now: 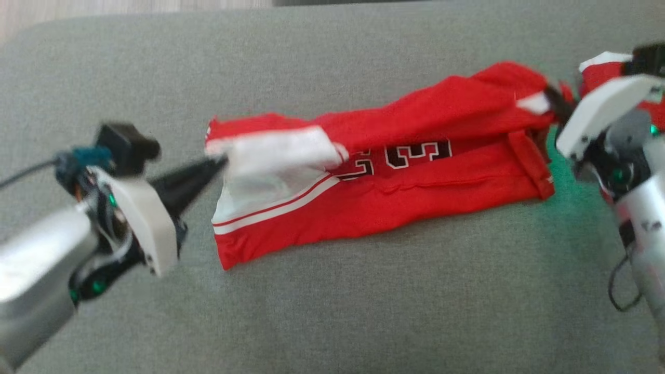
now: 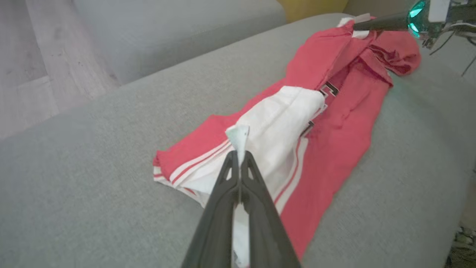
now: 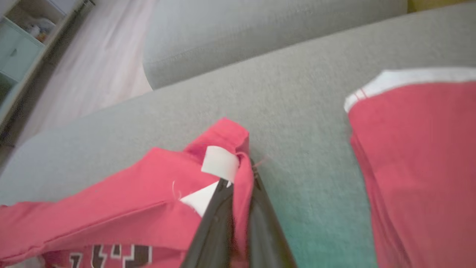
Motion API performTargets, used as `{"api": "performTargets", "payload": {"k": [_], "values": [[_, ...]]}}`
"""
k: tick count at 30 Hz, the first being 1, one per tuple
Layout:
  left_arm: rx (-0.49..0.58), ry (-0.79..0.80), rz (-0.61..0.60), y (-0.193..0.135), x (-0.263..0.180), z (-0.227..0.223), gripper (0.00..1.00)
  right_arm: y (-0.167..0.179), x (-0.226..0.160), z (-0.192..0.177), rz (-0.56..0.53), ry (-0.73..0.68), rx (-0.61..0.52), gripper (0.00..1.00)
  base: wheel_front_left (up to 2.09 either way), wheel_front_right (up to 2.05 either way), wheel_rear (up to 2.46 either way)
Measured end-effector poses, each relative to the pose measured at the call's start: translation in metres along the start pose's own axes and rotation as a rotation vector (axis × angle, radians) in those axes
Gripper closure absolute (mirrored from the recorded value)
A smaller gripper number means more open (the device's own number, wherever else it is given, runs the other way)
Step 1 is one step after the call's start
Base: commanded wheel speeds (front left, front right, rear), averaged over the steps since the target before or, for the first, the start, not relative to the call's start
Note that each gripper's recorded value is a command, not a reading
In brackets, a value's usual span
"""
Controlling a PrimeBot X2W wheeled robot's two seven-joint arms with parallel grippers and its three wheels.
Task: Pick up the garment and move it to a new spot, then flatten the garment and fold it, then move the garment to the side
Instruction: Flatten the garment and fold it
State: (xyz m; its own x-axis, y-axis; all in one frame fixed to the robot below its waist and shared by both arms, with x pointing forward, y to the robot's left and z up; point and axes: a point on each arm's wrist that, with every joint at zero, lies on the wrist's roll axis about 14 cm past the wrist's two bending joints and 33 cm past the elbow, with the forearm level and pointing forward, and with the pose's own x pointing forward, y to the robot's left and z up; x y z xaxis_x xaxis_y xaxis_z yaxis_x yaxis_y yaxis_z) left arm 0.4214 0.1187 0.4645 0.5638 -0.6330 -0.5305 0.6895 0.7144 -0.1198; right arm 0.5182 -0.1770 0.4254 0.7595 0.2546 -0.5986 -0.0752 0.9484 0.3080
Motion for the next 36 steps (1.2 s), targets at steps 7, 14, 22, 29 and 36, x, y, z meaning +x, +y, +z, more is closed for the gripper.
{"api": "performTargets", "payload": {"k": [7, 14, 22, 29, 36], "values": [[-0.002, 0.079, -0.071, -0.031, -0.012, -0.021, 1.0, -0.013, -0.017, -0.027, -0.023, 0.121, -0.033, 1.0, 0.0, 0.0, 0.0], [0.009, 0.112, -0.086, -0.04, -0.013, -0.025, 1.0, -0.016, -0.024, -0.039, -0.028, 0.214, -0.05, 1.0, 0.0, 0.0, 0.0], [0.024, 0.165, -0.09, -0.048, -0.015, -0.039, 1.0, -0.02, -0.039, -0.05, -0.028, 0.298, -0.05, 1.0, 0.0, 0.0, 0.0], [0.032, 0.189, -0.092, -0.05, -0.015, -0.045, 1.0, -0.021, -0.045, -0.057, -0.018, 0.336, -0.035, 1.0, 0.0, 0.0, 0.0], [0.032, 0.238, -0.085, -0.047, -0.004, -0.064, 1.0, -0.023, -0.044, -0.081, -0.021, 0.427, -0.058, 1.0, 0.0, 0.0, 0.0]]}}
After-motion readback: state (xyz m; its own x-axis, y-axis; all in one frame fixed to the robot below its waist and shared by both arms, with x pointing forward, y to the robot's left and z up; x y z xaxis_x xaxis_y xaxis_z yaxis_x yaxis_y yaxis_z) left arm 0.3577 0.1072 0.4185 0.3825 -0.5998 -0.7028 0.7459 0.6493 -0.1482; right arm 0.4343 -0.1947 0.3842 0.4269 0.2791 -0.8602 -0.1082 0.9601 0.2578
